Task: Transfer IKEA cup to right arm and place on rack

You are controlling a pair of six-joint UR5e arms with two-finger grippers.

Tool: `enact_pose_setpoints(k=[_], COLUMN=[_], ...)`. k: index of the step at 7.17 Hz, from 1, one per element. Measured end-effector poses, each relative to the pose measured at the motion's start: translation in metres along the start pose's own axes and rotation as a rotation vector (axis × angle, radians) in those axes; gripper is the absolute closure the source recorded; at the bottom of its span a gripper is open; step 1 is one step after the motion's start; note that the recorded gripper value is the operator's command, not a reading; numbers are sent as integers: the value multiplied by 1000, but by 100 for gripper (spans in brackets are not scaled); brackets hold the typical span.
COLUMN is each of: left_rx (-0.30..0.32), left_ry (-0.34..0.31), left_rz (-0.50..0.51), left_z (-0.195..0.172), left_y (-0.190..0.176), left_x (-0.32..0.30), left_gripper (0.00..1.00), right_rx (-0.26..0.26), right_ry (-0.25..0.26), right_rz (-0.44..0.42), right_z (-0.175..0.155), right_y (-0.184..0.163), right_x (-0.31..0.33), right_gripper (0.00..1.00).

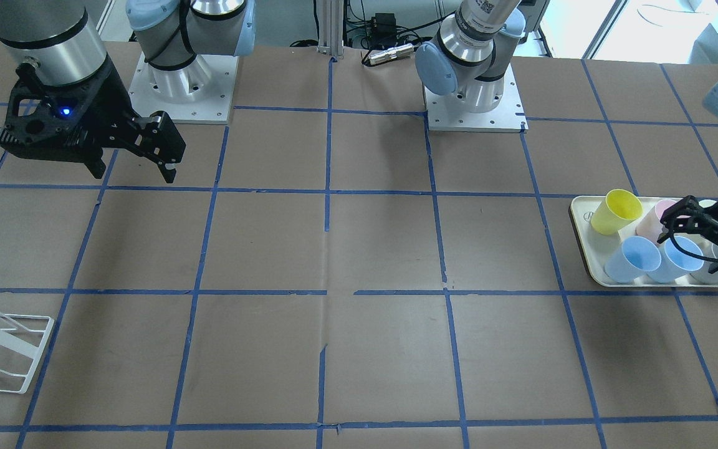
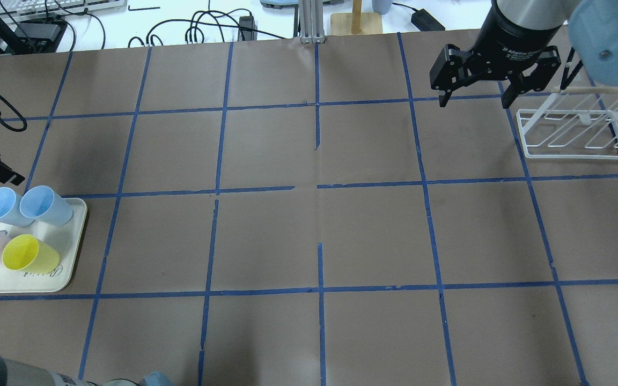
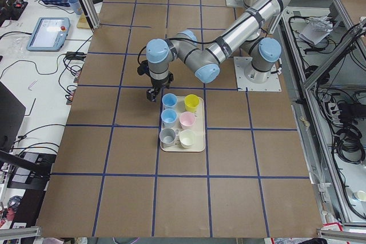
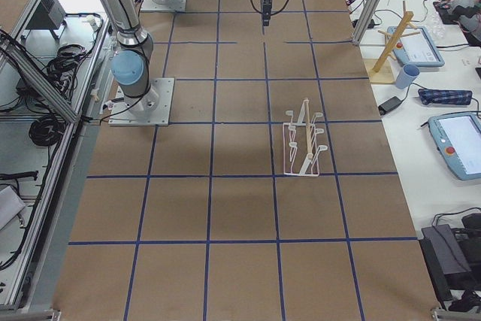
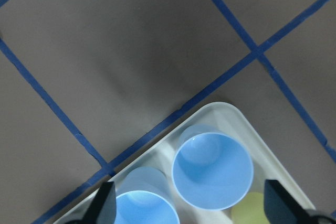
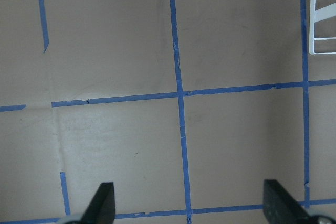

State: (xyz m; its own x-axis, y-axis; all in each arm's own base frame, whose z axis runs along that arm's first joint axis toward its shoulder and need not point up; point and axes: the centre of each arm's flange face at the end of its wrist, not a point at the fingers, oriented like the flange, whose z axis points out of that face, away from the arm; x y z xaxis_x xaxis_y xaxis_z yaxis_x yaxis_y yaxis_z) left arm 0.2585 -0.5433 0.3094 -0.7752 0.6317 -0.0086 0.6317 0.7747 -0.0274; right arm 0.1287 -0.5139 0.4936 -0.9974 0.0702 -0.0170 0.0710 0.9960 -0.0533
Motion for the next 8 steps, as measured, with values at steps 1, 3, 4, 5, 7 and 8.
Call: enact_pose_setpoints(k=[1,3,4,5,7,8], left_rx=[-2,-10,-13,-16,-42,-60], left_ry=[7,33,45,56,71,75], left_rz=[10,24,30,33,39,43], left_z=[15,40,48,55,65,69], left_y=[1,1,1,1,3,4], left_x=[-6,-12,-14,-15,-15,-16], left_gripper=[0,0,0,0,0,0], right_rx=[0,0,0,0,0,-1], right_ry=[0,-1,0,0,-1,-1], right_rz=[0,1,1,1,1,-1], right_z=[0,0,0,0,0,0], right_y=[0,0,0,0,0,0], right_x=[0,0,0,0,0,0], right_gripper=[0,0,0,0,0,0])
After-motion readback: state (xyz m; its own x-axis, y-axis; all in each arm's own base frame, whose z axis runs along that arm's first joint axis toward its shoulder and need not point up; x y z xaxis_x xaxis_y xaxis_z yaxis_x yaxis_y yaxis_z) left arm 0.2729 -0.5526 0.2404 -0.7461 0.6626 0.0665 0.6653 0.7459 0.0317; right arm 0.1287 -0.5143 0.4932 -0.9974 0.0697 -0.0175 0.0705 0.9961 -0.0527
